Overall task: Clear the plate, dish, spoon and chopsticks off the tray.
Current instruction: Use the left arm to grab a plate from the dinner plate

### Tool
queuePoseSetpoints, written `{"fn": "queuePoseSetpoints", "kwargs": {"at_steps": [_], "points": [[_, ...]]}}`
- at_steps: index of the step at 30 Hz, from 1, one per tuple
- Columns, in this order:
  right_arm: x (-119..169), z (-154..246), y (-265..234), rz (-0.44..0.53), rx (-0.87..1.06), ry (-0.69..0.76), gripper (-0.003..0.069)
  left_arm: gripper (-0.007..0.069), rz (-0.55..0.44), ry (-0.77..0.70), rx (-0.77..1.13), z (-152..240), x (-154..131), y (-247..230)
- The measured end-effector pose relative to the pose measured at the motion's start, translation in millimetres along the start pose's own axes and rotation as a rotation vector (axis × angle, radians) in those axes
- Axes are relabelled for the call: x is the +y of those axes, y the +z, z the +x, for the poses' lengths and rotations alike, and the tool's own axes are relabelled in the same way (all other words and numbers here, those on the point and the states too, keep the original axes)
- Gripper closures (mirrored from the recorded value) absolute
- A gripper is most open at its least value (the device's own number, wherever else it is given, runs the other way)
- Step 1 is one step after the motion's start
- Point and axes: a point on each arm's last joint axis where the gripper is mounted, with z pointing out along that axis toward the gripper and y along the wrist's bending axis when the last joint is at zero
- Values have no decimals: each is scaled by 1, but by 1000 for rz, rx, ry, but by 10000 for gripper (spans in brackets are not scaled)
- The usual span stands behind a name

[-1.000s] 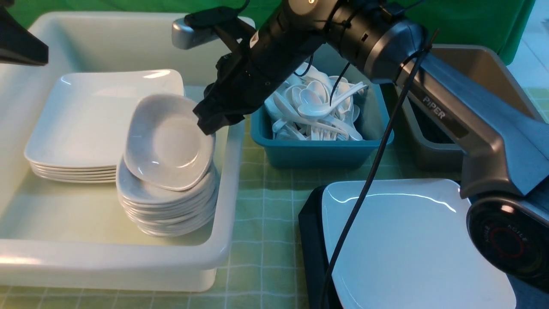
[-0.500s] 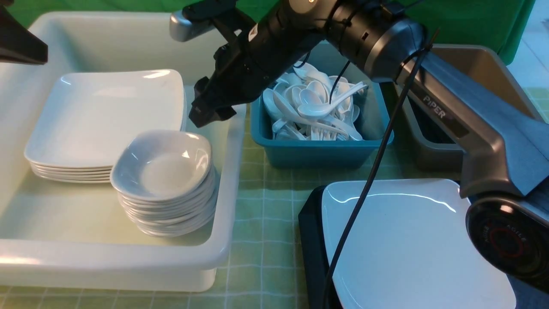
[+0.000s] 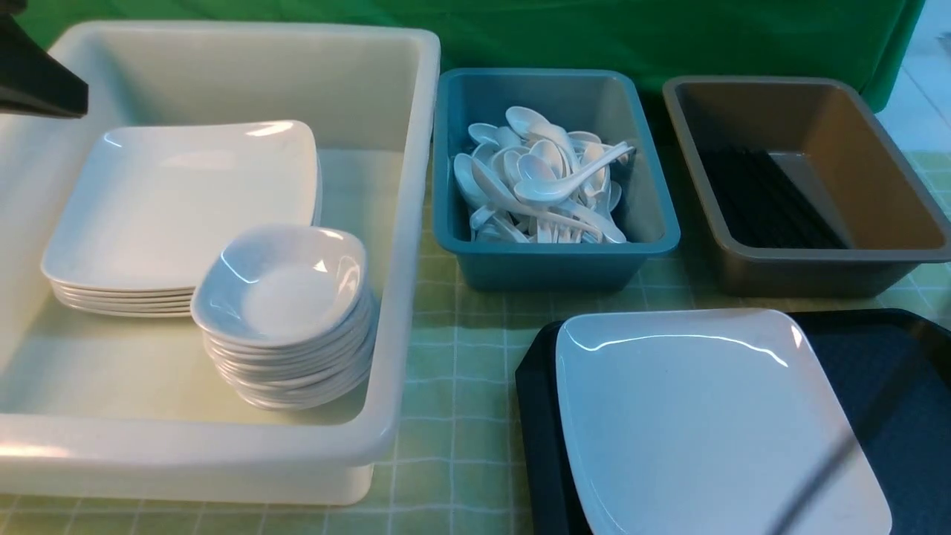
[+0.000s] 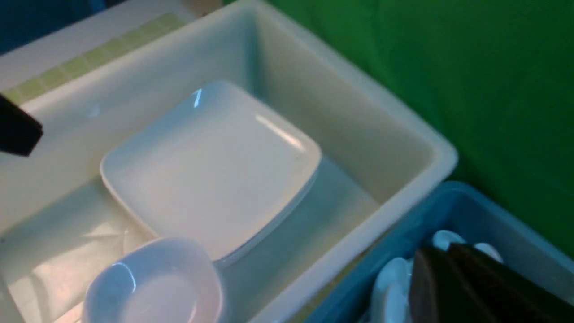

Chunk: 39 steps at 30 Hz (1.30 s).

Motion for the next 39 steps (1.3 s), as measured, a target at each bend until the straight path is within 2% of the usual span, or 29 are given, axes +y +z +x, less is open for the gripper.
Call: {"fn": "queuePoseSetpoints", "kwargs": {"at_steps": [3,6,12,15,18,19,22,23,25,31,35,39], "points": [[-2,0,-49,71,-3,-3,647,627,36,-23,-5,-1,-5,1],[4,19,-97,140,52,-20,647,627,76,-16,13,1,-19,8],[20,95,-171,234,140,-8,647,624,180,138,163,23,-87,40],[29,128,-190,242,124,8,647,613,195,226,242,39,-118,56],[38,183,-207,250,87,28,647,566,139,310,350,68,-156,84],[39,186,-207,250,86,28,647,563,136,299,353,68,-156,86],[42,232,-210,280,86,11,647,490,51,354,441,101,-188,114],[42,234,-210,283,87,8,647,485,47,354,444,103,-190,116],[41,255,-213,325,98,-25,647,412,11,367,486,124,-207,136],[38,272,-225,406,78,-90,647,259,-39,365,583,172,-232,193],[37,271,-226,415,71,-98,647,213,-45,307,640,194,-235,225],[37,271,-226,419,69,-99,644,202,-57,263,716,212,-234,245]]}}
